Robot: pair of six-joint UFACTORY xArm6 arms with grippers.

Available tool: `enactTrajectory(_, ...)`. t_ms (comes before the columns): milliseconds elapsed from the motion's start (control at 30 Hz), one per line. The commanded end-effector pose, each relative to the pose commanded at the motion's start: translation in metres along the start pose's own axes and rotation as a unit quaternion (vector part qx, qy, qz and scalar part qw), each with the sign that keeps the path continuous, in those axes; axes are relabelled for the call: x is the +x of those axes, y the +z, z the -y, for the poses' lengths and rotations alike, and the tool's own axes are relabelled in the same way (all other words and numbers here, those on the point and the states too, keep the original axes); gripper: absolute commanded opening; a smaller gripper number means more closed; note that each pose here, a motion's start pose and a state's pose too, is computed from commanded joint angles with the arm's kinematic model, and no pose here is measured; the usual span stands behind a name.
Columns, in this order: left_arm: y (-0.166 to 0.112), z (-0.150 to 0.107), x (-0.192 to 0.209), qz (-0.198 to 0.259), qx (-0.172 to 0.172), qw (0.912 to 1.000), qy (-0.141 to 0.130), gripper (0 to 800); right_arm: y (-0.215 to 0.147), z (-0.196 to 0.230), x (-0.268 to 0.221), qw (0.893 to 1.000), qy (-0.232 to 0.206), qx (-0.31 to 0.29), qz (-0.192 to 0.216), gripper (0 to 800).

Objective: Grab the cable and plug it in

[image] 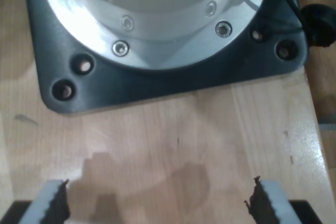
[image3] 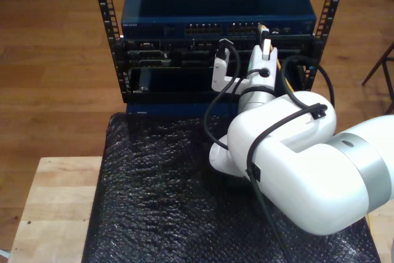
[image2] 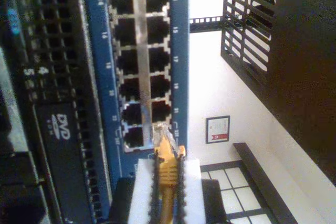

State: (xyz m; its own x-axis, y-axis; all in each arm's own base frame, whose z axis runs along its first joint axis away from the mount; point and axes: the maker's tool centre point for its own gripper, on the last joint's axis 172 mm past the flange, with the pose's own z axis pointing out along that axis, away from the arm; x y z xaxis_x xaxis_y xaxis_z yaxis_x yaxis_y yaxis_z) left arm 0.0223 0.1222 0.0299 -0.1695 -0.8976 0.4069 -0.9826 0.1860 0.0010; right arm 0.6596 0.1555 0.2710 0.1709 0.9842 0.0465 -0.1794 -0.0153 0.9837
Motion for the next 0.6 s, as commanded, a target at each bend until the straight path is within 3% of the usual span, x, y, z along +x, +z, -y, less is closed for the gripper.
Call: enactTrajectory(600,0.0,0.0,0.0,0.0,0.0,1.0,0.0,800,0.0017,0.0004,-0.0033,1.0,-0.001,0.0,0.002,0)
